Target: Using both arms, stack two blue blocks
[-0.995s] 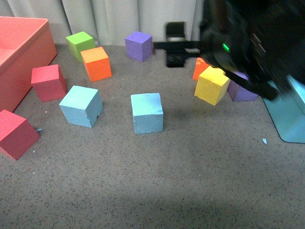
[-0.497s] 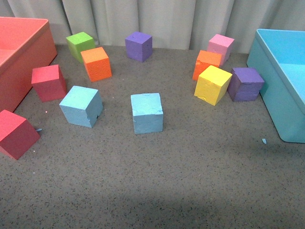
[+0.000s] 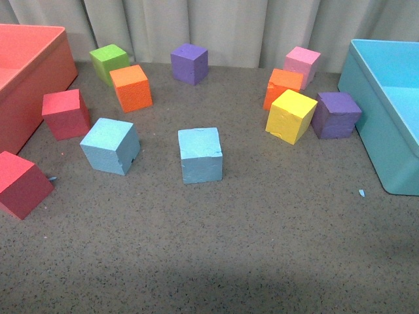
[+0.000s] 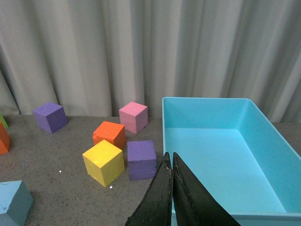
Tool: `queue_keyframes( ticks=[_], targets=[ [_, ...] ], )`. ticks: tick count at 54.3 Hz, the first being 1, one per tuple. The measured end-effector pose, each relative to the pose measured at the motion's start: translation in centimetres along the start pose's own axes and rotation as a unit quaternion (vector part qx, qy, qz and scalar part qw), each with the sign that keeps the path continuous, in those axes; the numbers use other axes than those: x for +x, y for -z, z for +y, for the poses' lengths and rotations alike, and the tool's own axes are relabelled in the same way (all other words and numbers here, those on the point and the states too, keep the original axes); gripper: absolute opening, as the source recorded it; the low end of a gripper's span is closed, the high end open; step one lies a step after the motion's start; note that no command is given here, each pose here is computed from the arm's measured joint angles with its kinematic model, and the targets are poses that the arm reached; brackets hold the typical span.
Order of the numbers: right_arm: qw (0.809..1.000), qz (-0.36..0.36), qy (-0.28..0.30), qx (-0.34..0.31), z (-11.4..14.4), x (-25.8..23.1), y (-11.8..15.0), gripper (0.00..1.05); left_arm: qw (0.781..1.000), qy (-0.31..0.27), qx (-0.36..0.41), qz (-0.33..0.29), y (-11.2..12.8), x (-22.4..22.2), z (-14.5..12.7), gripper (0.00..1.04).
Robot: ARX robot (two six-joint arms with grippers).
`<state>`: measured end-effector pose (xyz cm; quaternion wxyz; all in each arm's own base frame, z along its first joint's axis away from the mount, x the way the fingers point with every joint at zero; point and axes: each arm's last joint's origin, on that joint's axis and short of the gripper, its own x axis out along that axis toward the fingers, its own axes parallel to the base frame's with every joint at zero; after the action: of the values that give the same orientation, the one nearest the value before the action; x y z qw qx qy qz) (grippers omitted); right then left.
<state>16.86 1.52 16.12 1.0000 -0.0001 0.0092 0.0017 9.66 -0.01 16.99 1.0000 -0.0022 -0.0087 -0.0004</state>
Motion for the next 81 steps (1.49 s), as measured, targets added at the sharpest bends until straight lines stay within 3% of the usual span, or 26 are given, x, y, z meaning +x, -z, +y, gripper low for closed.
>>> queue_keyframes(
  ticks=[14, 81],
  targets=[
    [1.0, -0.001, 0.003, 0.001, -1.5, -2.1, 0.0, 0.01, 1.0, 0.0, 0.0, 0.0, 0.0, 0.0, 0.0, 0.98],
    [1.0, -0.013, 0.002, 0.001, -1.5, -5.9, -0.5, 0.01, 1.0, 0.0, 0.0, 0.0, 0.0, 0.0, 0.0, 0.98]
  ],
)
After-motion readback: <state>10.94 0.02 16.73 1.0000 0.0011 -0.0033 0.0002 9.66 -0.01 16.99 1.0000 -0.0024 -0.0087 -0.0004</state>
